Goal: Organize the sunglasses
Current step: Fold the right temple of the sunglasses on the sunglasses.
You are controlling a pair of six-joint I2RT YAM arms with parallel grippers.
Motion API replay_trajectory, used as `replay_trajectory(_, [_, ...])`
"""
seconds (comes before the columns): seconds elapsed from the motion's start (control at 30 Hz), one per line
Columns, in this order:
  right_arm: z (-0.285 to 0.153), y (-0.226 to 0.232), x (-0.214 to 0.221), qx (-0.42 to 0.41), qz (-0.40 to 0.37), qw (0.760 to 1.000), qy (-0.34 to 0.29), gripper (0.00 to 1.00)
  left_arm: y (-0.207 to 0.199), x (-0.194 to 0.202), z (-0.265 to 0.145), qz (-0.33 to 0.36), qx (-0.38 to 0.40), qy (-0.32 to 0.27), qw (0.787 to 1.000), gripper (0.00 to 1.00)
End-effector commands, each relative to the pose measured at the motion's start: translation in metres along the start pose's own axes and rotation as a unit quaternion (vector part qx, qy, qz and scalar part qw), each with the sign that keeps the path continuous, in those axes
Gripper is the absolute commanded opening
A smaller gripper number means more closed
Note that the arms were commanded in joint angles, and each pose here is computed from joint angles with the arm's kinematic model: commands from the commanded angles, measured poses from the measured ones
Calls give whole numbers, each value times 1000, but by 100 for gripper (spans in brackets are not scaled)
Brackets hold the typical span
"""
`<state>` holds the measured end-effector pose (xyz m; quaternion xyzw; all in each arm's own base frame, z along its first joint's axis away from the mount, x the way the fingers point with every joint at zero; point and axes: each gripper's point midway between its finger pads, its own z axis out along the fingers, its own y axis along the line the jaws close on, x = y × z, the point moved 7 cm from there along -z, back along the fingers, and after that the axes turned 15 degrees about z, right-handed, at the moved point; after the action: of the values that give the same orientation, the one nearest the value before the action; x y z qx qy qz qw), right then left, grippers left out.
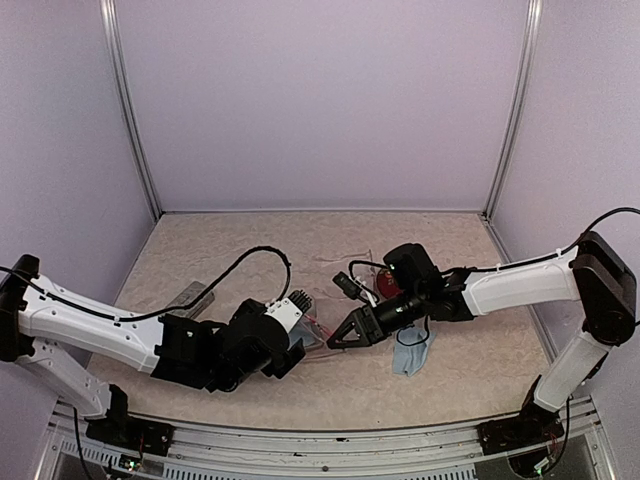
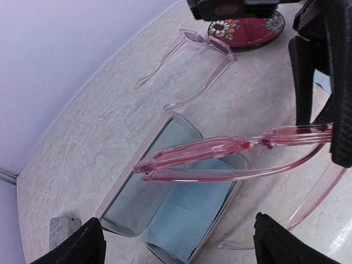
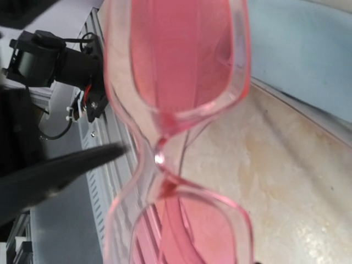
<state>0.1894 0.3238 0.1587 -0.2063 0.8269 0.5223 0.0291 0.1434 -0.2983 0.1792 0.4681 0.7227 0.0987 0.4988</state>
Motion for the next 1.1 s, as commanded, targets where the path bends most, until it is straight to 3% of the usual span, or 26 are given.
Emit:
replay_trajectory(0.0, [3, 8, -7, -3, -14, 1000, -1, 16, -1, -8, -25, 9, 29, -43, 999, 92])
replay_trajectory(0.13, [2, 10, -9, -6, -15, 1000, -2, 16, -16, -1, -34, 49, 63, -64, 995, 94])
replay_trajectory(0.6, [4, 13, -9, -15, -13, 1000, -1, 15, -42, -1, -31, 198, 2, -97, 976, 99])
replay_trajectory(1.07, [11, 16, -2, -25, -14, 999, 18, 15, -39, -6, -7, 231, -34, -94, 968, 99])
